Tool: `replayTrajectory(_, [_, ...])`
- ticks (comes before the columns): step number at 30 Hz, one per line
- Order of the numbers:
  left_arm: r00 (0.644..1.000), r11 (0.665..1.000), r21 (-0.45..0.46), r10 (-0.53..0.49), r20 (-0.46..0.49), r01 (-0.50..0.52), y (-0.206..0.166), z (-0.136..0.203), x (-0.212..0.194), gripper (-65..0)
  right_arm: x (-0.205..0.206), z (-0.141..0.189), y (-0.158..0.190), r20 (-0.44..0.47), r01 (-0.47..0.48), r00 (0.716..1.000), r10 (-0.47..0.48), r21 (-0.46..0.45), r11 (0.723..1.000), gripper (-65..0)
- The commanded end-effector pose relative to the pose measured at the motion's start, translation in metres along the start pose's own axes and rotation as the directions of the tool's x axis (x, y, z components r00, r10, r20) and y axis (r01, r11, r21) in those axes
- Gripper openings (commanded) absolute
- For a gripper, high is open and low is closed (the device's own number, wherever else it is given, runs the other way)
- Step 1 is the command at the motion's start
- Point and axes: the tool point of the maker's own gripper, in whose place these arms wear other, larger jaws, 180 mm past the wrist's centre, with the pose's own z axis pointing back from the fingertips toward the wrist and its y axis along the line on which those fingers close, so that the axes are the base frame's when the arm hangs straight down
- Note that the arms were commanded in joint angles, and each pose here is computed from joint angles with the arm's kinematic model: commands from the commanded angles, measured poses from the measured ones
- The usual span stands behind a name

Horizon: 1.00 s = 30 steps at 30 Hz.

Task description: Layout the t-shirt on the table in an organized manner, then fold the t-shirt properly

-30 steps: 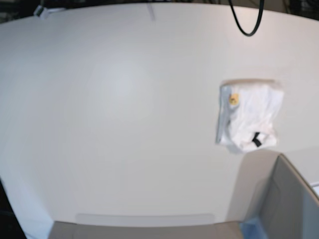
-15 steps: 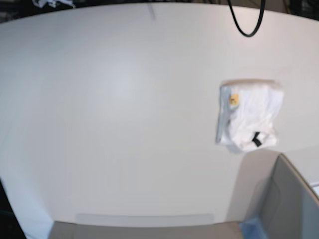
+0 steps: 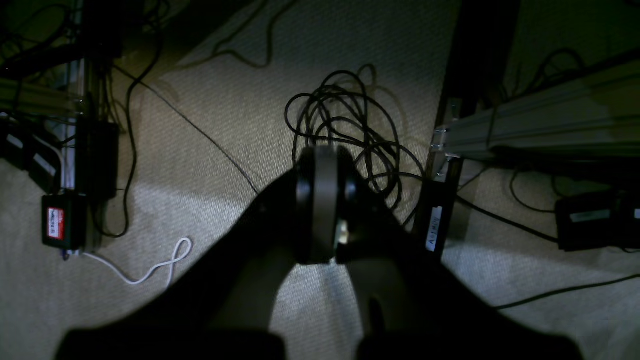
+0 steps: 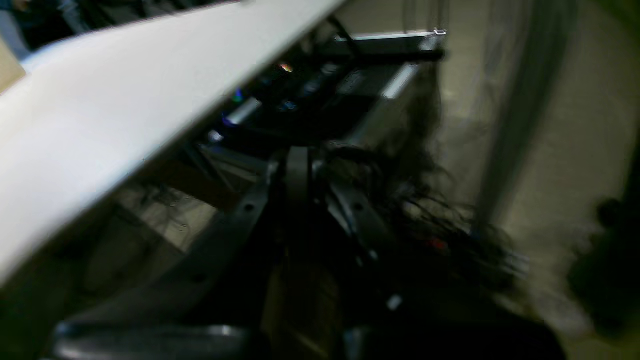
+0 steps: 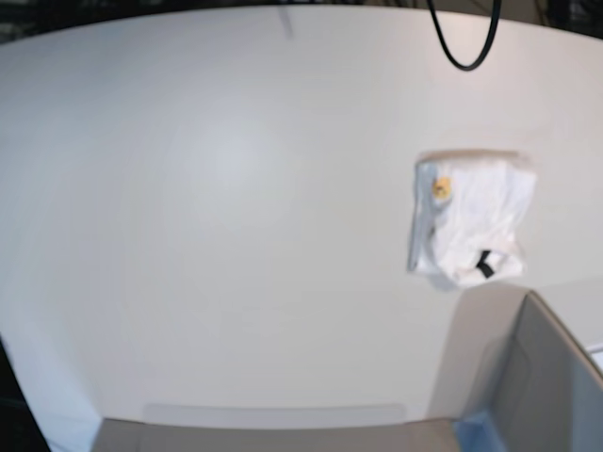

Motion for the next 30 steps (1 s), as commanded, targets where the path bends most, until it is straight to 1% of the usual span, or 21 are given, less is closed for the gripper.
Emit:
replayTrajectory(1, [1.000,1.000,0.009,-0.011,0.002,0.011,0.006,0.008,-0.005,-65.0,0.011,0.006,-0.010,0.034,0.003,0.999,-0.003,-0.017,1.000,-65.0])
replayTrajectory(3, [1.000,1.000,0.009,-0.011,0.002,0.011,0.006,0.008,-0.005,-65.0,-0.001,0.016,-0.015,-0.019,-0.003,1.000,0.003,-0.026,1.000,-65.0])
replayTrajectory(5, [1.000,1.000,0.009,-0.011,0.002,0.011,0.006,0.008,-0.005,-65.0,-0.016,0.024,-0.012,-0.098,-0.026,0.995,0.027,0.004,1.000,-65.0])
replayTrajectory(7, [1.000,1.000,0.010,-0.013,0.002,0.013,0.007,0.008,-0.004,-65.0,-0.032,0.029,-0.005,-0.172,-0.043,0.984,0.051,0.047,0.998,-65.0])
replayTrajectory(9, [1.000,1.000,0.010,-0.013,0.002,0.013,0.007,0.008,-0.004,-65.0,-0.053,0.035,0.008,-0.257,-0.054,0.963,0.081,0.110,0.992,-65.0])
replayTrajectory(10, [1.000,1.000,0.010,-0.013,0.002,0.013,0.007,0.008,-0.004,-65.0,-0.064,0.035,0.019,-0.294,-0.056,0.950,0.101,0.157,0.986,-65.0])
replayTrajectory(12, [1.000,1.000,0.010,-0.013,0.002,0.013,0.007,0.008,-0.004,-65.0,-0.085,0.038,0.041,-0.365,-0.065,0.917,0.160,0.261,0.963,-65.0])
replayTrajectory(14, [1.000,1.000,0.010,-0.013,0.002,0.013,0.007,0.008,-0.004,-65.0,-0.108,0.039,0.066,-0.423,-0.067,0.874,0.240,0.385,0.921,-65.0])
replayTrajectory(15, [1.000,1.000,0.010,-0.013,0.002,0.013,0.007,0.008,-0.004,-65.0,-0.115,0.036,0.076,-0.434,-0.068,0.858,0.276,0.436,0.897,-65.0])
replayTrajectory(18, [1.000,1.000,0.010,-0.013,0.002,0.013,0.007,0.008,-0.004,-65.0,-0.131,0.024,0.098,-0.436,-0.087,0.804,0.403,0.585,0.807,-65.0])
replayTrajectory(19, [1.000,1.000,0.010,-0.013,0.002,0.013,0.007,0.008,-0.004,-65.0,-0.133,0.019,0.101,-0.429,-0.097,0.787,0.442,0.622,0.777,-65.0])
replayTrajectory(22, [1.000,1.000,0.010,-0.013,-0.002,0.013,0.007,0.008,-0.005,-65.0,-0.143,0.018,0.103,-0.418,-0.113,0.712,0.565,0.725,0.679,-65.0])
replayTrajectory(23, [1.000,1.000,0.010,-0.013,-0.004,0.013,0.007,0.008,-0.006,-65.0,-0.146,0.018,0.103,-0.411,-0.115,0.690,0.596,0.751,0.651,-65.0])
replayTrajectory(24, [1.000,1.000,0.010,-0.013,-0.005,0.013,0.007,0.008,-0.006,-65.0,-0.148,0.020,0.102,-0.407,-0.115,0.670,0.621,0.769,0.628,-65.0])
replayTrajectory(25, [1.000,1.000,0.010,-0.013,-0.005,0.013,0.007,0.008,-0.006,-65.0,-0.149,0.021,0.100,-0.403,-0.116,0.651,0.644,0.785,0.609,-65.0])
replayTrajectory(27, [1.000,1.000,0.010,-0.012,-0.004,0.012,0.007,0.007,-0.005,-65.0,-0.152,0.025,0.096,-0.402,-0.112,0.623,0.671,0.803,0.585,-65.0])
replayTrajectory(30, [1.000,1.000,0.008,-0.008,0.011,0.008,0.004,0.000,0.002,-65.0,-0.153,0.030,0.092,-0.405,-0.107,0.602,0.688,0.813,0.572,-65.0])
